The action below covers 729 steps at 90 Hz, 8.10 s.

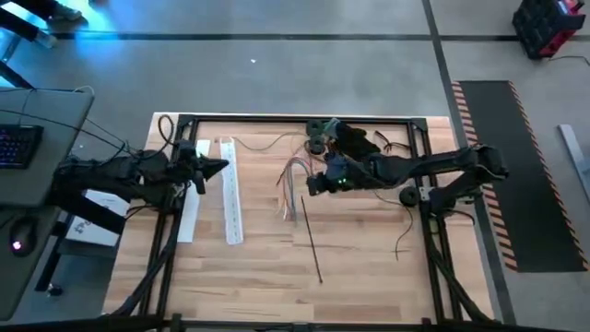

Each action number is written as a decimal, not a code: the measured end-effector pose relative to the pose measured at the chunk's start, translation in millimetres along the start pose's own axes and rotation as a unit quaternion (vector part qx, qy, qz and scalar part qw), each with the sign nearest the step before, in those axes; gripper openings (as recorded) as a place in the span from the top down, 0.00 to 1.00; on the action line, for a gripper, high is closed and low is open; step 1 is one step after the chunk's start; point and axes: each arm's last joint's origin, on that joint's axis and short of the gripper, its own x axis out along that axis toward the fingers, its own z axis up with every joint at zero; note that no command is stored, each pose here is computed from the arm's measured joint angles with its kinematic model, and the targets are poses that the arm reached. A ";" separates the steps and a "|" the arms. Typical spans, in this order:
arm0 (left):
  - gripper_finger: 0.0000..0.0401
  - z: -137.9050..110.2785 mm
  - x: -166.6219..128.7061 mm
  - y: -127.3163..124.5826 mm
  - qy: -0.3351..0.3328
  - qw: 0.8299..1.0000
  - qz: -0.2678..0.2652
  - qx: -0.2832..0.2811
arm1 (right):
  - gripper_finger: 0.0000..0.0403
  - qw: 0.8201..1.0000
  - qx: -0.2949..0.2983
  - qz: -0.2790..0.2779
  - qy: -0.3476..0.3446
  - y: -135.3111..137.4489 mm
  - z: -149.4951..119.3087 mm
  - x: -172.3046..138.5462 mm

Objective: Ziptie cables
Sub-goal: Wrap the cables together using a black zip tie

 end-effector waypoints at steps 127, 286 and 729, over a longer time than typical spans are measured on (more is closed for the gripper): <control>1.00 -78.8 115.9 -52.9 0.273 0.961 0.032 -0.010 | 0.89 0.909 -0.181 -0.078 0.366 -119.3 -148.7 -0.1; 0.77 -107.3 242.0 -75.5 0.232 0.970 -0.074 -0.016 | 0.52 0.790 -0.578 0.047 0.198 -64.3 -124.6 -40.8; 0.89 -179.8 225.7 -89.9 0.139 0.978 -0.153 0.025 | 1.00 0.988 -0.030 0.101 -0.112 -42.7 -160.8 13.5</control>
